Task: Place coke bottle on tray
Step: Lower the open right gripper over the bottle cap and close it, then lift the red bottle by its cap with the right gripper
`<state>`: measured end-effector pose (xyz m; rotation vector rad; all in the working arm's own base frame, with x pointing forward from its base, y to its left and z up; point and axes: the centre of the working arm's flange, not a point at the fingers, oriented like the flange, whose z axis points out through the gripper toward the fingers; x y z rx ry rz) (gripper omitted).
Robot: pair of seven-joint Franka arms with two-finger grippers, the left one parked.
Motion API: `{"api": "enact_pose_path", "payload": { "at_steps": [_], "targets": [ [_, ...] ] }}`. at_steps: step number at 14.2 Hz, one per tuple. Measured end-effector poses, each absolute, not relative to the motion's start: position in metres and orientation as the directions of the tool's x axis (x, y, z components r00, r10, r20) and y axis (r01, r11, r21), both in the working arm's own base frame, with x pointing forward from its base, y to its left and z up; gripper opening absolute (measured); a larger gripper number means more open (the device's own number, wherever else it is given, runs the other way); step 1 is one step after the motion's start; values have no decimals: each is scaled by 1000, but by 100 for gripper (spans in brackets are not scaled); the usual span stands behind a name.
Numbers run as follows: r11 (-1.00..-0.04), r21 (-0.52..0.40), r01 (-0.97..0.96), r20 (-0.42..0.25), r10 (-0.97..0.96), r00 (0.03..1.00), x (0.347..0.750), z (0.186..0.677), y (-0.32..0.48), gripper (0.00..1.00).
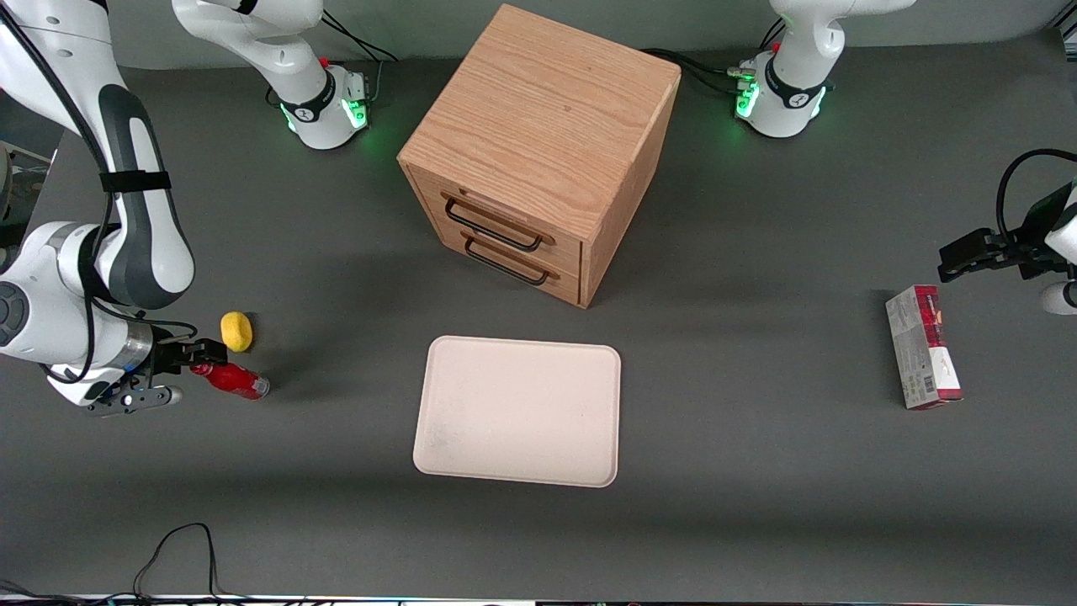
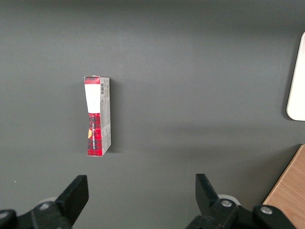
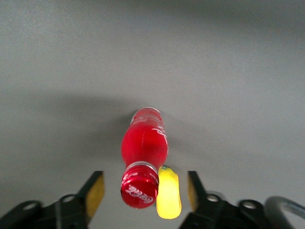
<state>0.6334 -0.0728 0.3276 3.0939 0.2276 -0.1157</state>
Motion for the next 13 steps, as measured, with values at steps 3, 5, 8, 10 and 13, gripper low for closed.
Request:
{"api": "enact_pose_path", "payload": {
  "at_steps": [3, 5, 8, 10, 13],
  "targets": [
    [-988, 31, 151, -78, 148, 986, 634, 327, -71, 41],
    [-988, 29, 150, -77, 147, 986, 634, 327, -70, 31],
    [-988, 29, 150, -77, 147, 986, 634, 327, -70, 31],
    [-988, 29, 150, -77, 147, 986, 634, 327, -70, 31],
    [-989, 26, 149, -85, 146, 986, 635, 332, -69, 31]
  ]
}}
